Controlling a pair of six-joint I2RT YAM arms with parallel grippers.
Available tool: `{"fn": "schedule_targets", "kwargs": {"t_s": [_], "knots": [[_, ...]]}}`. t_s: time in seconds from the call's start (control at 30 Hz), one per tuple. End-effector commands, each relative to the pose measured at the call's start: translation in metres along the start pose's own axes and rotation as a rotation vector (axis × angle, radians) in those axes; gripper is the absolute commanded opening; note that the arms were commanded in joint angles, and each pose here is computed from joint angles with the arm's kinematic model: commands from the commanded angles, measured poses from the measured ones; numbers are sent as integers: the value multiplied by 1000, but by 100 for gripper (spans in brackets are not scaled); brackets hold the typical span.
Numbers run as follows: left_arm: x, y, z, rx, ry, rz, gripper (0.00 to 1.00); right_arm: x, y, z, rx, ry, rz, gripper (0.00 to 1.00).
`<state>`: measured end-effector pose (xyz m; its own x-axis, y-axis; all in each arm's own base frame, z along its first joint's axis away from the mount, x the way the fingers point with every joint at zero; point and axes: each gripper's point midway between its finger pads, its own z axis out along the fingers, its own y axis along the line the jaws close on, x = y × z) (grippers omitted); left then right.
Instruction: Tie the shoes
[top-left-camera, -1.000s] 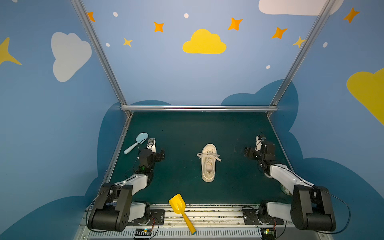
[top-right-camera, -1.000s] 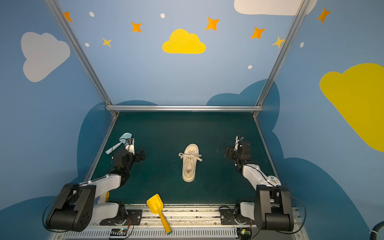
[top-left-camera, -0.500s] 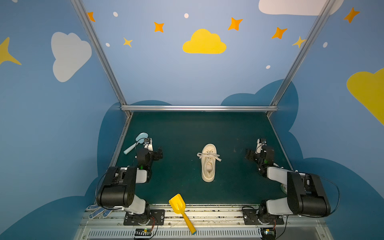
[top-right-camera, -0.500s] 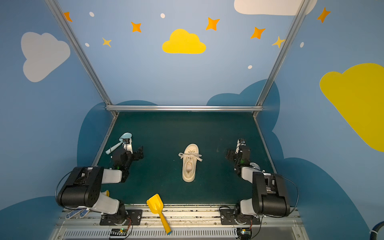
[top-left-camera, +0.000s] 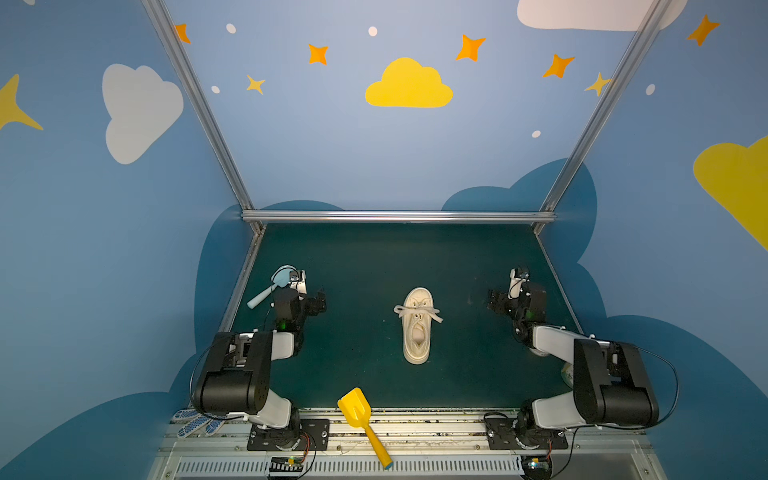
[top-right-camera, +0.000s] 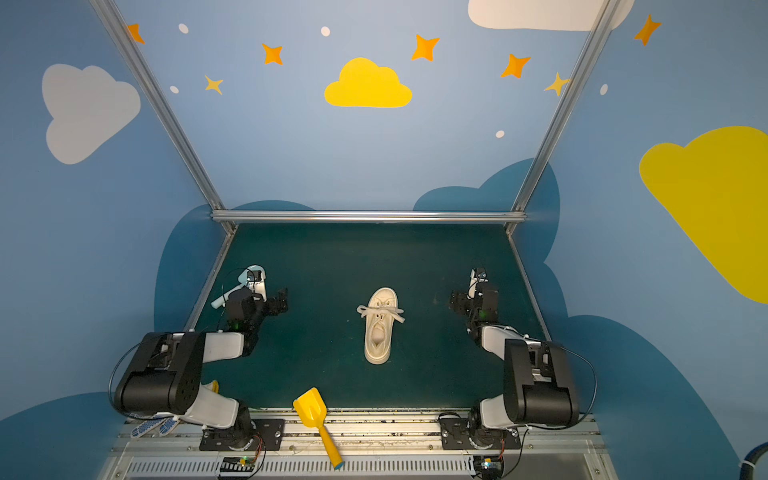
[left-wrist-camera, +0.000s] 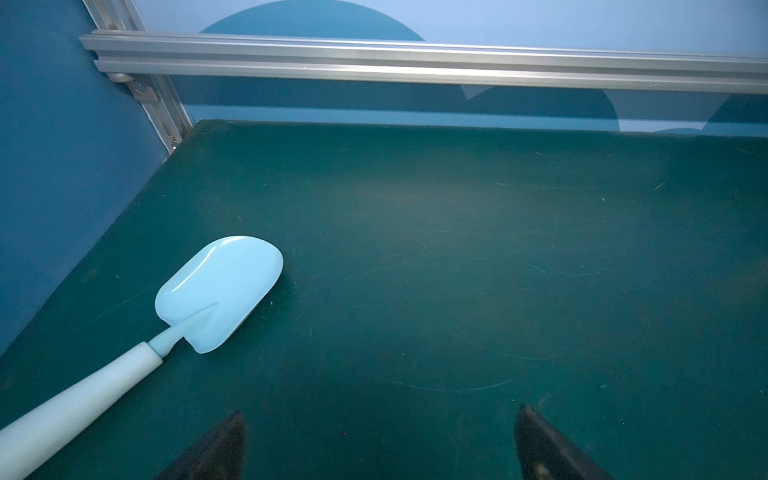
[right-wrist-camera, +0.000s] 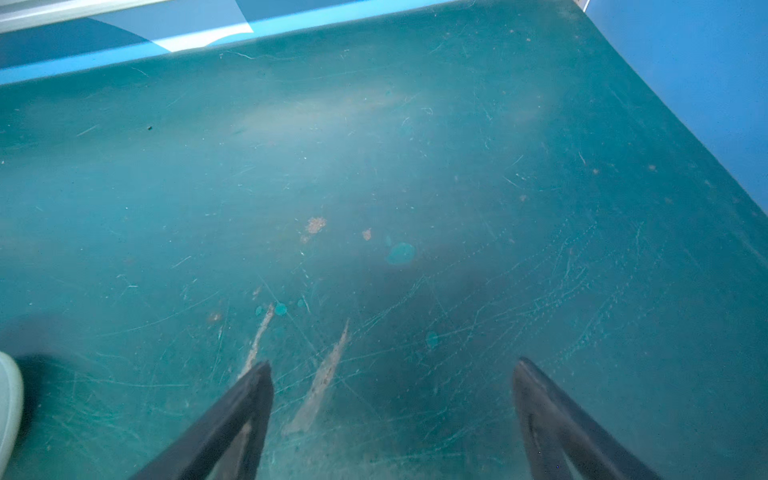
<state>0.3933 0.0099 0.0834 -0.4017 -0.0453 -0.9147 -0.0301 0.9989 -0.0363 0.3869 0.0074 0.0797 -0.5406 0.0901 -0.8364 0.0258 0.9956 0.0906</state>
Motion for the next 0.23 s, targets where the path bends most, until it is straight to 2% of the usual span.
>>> {"fn": "schedule_targets", "kwargs": {"t_s": [0.0,0.2], "knots": [[2,-1,0,7,10,2,100,-6,2,2,6,-5,-13,89],[2,-1,0,7,9,1,100,-6,2,1,10,-6,-16,89]]}}
